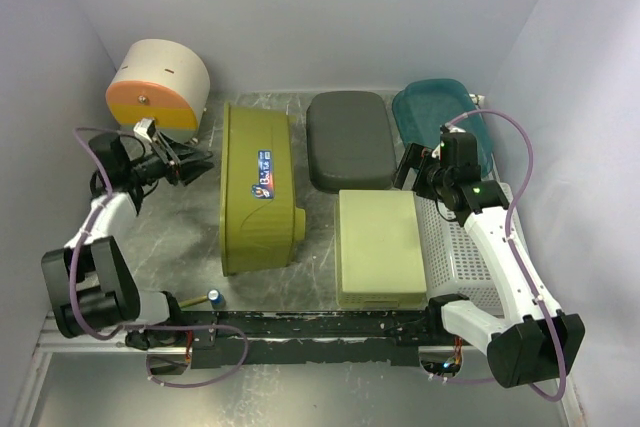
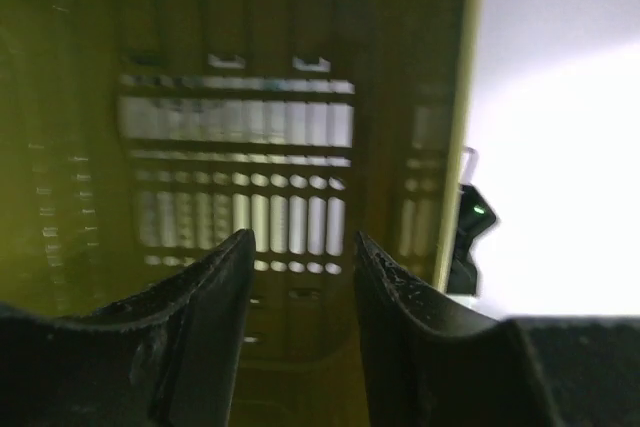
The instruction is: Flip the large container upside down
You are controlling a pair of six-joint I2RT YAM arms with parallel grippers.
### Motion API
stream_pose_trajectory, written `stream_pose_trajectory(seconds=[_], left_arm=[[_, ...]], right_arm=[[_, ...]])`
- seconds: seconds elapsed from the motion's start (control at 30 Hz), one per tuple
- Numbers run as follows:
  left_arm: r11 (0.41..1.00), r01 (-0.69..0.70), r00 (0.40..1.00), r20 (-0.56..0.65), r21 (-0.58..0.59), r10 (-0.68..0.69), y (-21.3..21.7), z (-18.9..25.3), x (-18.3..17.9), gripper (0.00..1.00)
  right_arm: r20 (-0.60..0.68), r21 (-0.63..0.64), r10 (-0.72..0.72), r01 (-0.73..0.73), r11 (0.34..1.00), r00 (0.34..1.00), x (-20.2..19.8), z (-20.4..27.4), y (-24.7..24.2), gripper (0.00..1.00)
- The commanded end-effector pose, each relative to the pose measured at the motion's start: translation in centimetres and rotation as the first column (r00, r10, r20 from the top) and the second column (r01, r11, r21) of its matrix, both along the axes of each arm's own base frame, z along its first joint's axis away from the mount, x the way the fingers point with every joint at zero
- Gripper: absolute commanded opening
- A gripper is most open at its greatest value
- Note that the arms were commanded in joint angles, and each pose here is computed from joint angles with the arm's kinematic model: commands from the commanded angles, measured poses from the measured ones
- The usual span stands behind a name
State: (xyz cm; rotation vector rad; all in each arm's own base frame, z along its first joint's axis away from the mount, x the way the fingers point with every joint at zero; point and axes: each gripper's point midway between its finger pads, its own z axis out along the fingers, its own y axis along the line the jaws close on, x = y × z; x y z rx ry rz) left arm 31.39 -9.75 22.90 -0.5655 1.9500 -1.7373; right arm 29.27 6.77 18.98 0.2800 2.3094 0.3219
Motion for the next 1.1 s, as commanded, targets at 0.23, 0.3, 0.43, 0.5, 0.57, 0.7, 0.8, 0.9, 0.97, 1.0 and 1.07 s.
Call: stream_pose_trajectory(seconds=[0.23, 0.3, 0.43, 0.5, 0.57, 0.7, 0.8, 0.9, 0.97, 1.0, 1.07], left_arm=[[0.931, -0.084, 0.996, -0.006, 0.355, 0.092, 3.2, -2.2, 0.5, 0.66], [0.873, -0.189, 0.981, 0.06, 0.449, 0.182, 4.7, 0.1, 1.2, 0.77], [0.699, -0.435, 0.901, 0.267, 0.568, 0.343, 6.4, 7.3, 0.9, 0.98], [0.657, -0.487, 0.871, 0.37, 0.575, 0.321, 4.8, 10.4, 0.1, 1.0], [0.638, -0.479, 0.871, 0.418, 0.603, 0.259, 2.7, 11.9, -0.5, 1.0], [0.629, -0.333, 0.919, 0.392, 0.703, 0.048, -2.2, 11.3, -1.2, 1.0], [0.545, -0.244, 0.947, 0.319, 0.802, -0.046, -5.1, 8.7, -1.5, 1.0], [0.436, -0.223, 0.959, 0.277, 0.872, -0.063, -6.8, 6.9, -1.6, 0.96], [0.386, -0.222, 0.963, 0.262, 0.896, -0.055, -7.1, 6.4, -1.5, 0.91], [0.375, -0.22, 0.964, 0.259, 0.901, -0.057, -7.3, 6.2, -1.5, 0.88], [0.366, -0.212, 0.966, 0.25, 0.906, -0.059, -7.5, 5.6, -1.4, 0.82]], right_arm=[[0.013, 0.017, 0.014, -0.014, 1.0, 1.0, 0.4, 0.2, 0.3, 1.0], [0.017, 0.025, 0.02, -0.02, 0.999, 1.0, 0.5, 0.3, 0.5, 1.0], [0.025, 0.041, 0.033, -0.034, 0.999, 0.999, 0.9, 0.5, 1.0, 1.0], [0.027, 0.053, 0.041, -0.043, 0.998, 0.999, 1.2, 0.4, 1.3, 1.0], [0.025, 0.063, 0.048, -0.05, 0.997, 0.999, 1.4, 0.4, 1.5, 1.0], [0.03, 0.092, 0.068, -0.07, 0.993, 0.997, 1.8, 0.4, 2.3, 1.0], [0.023, 0.109, 0.079, -0.081, 0.991, 0.997, 1.8, 0.3, 2.7, 1.0], [0.02, 0.112, 0.08, -0.082, 0.99, 0.997, 1.7, 0.2, 2.8, 1.0], [0.015, 0.111, 0.078, -0.079, 0.991, 0.997, 1.5, 0.0, 2.7, 1.0], [0.014, 0.109, 0.076, -0.077, 0.991, 0.997, 1.4, 0.0, 2.6, 1.0], [0.01, 0.102, 0.072, -0.072, 0.992, 0.997, 1.3, -0.1, 2.4, 1.0]])
